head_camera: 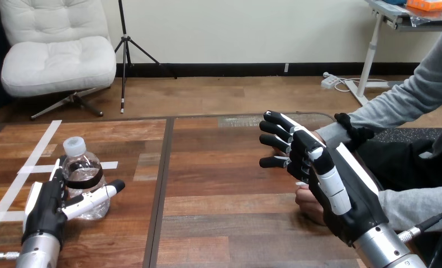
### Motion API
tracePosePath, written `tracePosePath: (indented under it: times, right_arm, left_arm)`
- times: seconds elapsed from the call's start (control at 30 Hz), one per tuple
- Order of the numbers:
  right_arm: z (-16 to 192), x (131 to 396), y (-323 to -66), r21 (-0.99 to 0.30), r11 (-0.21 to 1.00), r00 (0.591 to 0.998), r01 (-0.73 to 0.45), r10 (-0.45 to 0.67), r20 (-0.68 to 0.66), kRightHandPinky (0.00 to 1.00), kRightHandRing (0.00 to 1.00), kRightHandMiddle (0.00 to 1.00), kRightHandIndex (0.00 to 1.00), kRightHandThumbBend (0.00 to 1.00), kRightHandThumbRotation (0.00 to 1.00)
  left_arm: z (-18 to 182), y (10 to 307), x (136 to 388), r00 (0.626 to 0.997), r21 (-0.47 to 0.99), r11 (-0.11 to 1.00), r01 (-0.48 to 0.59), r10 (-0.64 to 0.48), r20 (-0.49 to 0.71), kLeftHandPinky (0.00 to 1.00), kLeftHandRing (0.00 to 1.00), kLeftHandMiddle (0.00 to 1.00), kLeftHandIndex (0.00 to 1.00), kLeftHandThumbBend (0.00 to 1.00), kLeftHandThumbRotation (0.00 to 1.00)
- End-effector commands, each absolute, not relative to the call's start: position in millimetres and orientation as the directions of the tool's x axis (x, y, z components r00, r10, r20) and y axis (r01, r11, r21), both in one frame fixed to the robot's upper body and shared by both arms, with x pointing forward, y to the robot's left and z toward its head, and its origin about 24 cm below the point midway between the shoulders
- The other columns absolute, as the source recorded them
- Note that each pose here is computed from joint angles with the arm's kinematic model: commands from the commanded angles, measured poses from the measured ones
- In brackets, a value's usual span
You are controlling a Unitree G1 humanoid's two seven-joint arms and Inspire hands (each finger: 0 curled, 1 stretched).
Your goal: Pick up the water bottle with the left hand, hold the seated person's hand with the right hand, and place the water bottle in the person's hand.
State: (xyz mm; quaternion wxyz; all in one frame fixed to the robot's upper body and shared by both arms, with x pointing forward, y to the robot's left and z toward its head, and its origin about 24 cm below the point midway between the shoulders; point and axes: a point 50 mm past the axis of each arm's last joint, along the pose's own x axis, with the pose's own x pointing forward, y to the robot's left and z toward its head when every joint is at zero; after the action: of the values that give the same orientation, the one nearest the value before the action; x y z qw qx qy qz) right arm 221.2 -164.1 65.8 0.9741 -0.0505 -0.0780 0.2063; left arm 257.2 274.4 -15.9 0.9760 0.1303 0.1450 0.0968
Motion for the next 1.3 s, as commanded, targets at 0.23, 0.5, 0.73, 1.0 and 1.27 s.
tracePosePath:
  times: [0.23, 0.5, 0.73, 1.0, 1.27]
  right_arm:
    - [87, 225, -160, -0.15, 0.903, 0.873, -0.403, 0.429, 0.232, 0.75, 0.91, 0.93, 0.92, 1.0, 1.0]
    - [87, 225, -160, -0.15, 0.903, 0.874, -0.402, 0.427, 0.23, 0.75, 0.91, 0.93, 0.93, 1.0, 1.0]
    - [87, 225, -160, -0.15, 0.903, 0.874, -0.402, 0.427, 0.232, 0.75, 0.91, 0.93, 0.93, 1.0, 1.0]
    - [87, 224, -160, -0.152, 0.903, 0.873, -0.402, 0.428, 0.233, 0.75, 0.91, 0.93, 0.93, 1.0, 1.0]
    - [87, 223, -160, -0.15, 0.901, 0.872, -0.407, 0.432, 0.23, 0.76, 0.92, 0.94, 0.93, 0.99, 1.0]
  left_arm:
    - [12, 270, 287, 0.966, 0.279, 0.947, -0.156, 0.205, -0.158, 1.0, 1.0, 1.0, 1.0, 0.99, 0.29]
    - [12, 270, 290, 0.964, 0.265, 0.95, -0.164, 0.211, -0.16, 1.0, 1.0, 1.0, 1.0, 0.98, 0.27]
    - [13, 271, 293, 0.961, 0.284, 0.943, -0.173, 0.225, -0.163, 1.0, 1.0, 1.0, 1.0, 0.96, 0.27]
    - [14, 271, 296, 0.96, 0.275, 0.944, -0.181, 0.23, -0.158, 1.0, 1.0, 1.0, 1.0, 0.93, 0.26]
    - [14, 273, 299, 0.957, 0.267, 0.944, -0.193, 0.241, -0.159, 1.0, 1.0, 1.0, 1.0, 0.91, 0.25]
